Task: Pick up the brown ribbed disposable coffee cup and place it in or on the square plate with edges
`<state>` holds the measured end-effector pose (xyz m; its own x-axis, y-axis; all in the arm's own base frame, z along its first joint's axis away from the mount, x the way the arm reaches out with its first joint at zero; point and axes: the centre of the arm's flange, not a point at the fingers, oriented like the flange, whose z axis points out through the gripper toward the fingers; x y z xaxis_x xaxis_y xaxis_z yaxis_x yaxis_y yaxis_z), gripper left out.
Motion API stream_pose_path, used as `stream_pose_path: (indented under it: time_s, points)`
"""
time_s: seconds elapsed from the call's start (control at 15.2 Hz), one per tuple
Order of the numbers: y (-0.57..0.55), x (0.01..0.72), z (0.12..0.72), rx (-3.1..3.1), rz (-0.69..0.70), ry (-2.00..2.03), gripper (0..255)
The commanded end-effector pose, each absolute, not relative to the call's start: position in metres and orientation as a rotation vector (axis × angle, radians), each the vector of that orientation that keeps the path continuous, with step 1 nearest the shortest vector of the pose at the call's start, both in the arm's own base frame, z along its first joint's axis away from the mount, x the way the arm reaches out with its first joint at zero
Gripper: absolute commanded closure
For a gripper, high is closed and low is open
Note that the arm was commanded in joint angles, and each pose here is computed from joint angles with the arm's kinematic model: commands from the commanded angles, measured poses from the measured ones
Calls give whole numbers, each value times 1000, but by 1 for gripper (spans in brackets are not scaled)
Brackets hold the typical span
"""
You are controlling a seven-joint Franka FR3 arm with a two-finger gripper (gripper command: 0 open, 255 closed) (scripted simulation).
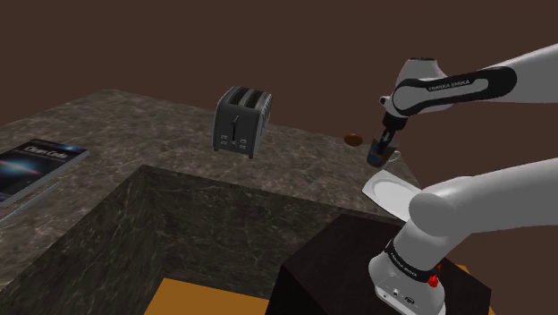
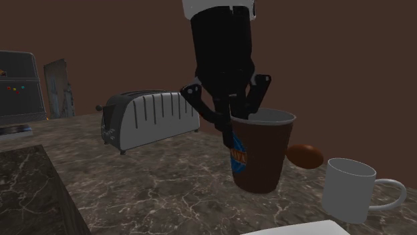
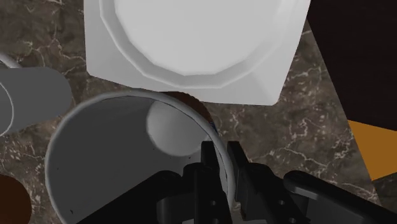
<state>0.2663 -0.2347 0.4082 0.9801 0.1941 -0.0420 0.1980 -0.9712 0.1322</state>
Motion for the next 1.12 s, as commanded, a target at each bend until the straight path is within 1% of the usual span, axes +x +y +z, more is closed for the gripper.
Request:
stream_pose_path:
  time_s: [0.0, 0.59, 1.06]
  points:
    - [-238, 241, 410, 2990, -45, 300, 255]
    - [-261, 119, 427, 2990, -45, 300, 255]
    - [-261, 119, 390, 2990, -45, 300, 255]
